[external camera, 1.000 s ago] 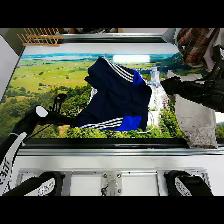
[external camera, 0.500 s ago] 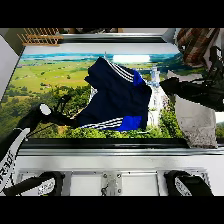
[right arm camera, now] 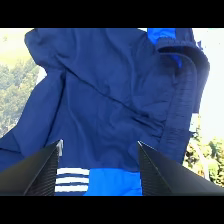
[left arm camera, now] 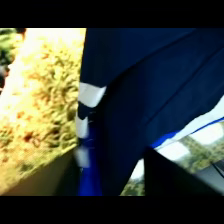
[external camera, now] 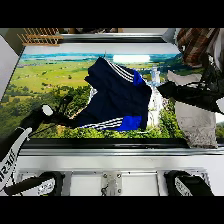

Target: Fold the clothes and pants, and hang the long-sleeved shirts on hangers.

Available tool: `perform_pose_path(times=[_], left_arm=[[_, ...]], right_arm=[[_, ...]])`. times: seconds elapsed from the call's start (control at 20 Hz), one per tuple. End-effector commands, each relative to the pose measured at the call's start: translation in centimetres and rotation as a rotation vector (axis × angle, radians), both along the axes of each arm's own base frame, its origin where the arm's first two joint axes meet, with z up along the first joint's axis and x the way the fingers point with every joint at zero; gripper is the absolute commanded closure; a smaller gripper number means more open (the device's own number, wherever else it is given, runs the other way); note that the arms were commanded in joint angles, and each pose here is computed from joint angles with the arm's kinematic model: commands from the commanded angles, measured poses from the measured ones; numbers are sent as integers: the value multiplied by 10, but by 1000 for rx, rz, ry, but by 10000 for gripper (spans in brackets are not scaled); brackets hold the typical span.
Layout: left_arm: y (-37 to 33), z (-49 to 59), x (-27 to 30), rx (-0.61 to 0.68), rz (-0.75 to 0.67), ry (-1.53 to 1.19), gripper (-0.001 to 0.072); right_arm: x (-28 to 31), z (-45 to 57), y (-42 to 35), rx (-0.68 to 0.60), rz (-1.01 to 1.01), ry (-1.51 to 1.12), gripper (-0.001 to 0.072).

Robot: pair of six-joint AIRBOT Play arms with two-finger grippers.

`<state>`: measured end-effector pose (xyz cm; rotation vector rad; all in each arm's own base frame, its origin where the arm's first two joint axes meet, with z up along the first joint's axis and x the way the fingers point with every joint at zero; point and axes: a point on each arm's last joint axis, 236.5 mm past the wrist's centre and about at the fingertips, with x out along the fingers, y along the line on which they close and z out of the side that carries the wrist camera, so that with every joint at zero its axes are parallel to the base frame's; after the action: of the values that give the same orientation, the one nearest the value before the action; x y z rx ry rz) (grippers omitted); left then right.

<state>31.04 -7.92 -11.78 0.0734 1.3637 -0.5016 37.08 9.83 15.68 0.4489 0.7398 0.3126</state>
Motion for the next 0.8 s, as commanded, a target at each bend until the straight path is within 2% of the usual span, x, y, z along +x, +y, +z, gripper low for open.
perform_pose_path(times=[0.0,0.05,0.15,0.3,0.5,0.65,0.75], left_arm=[[-14,3,5,-2,-21,-20,666],[-18,11,11,-5,-21,-43,700],[-21,33,24,-18,9,-92,700],[-22,54,26,-36,61,-126,700],[-20,53,4,-36,60,-125,700],[-19,48,-11,-34,62,-117,700],[-18,45,-18,-34,63,-108,700]], right_arm=[[-1,-1,3,29,-6,13,209],[-3,-1,4,28,0,18,208],[-16,-13,-2,-12,0,77,209],[-51,-74,-32,-17,-198,342,209],[-94,-175,-24,203,-446,647,207],[-94,-222,-6,433,-567,682,207],[-88,-237,2,466,-551,637,208]])
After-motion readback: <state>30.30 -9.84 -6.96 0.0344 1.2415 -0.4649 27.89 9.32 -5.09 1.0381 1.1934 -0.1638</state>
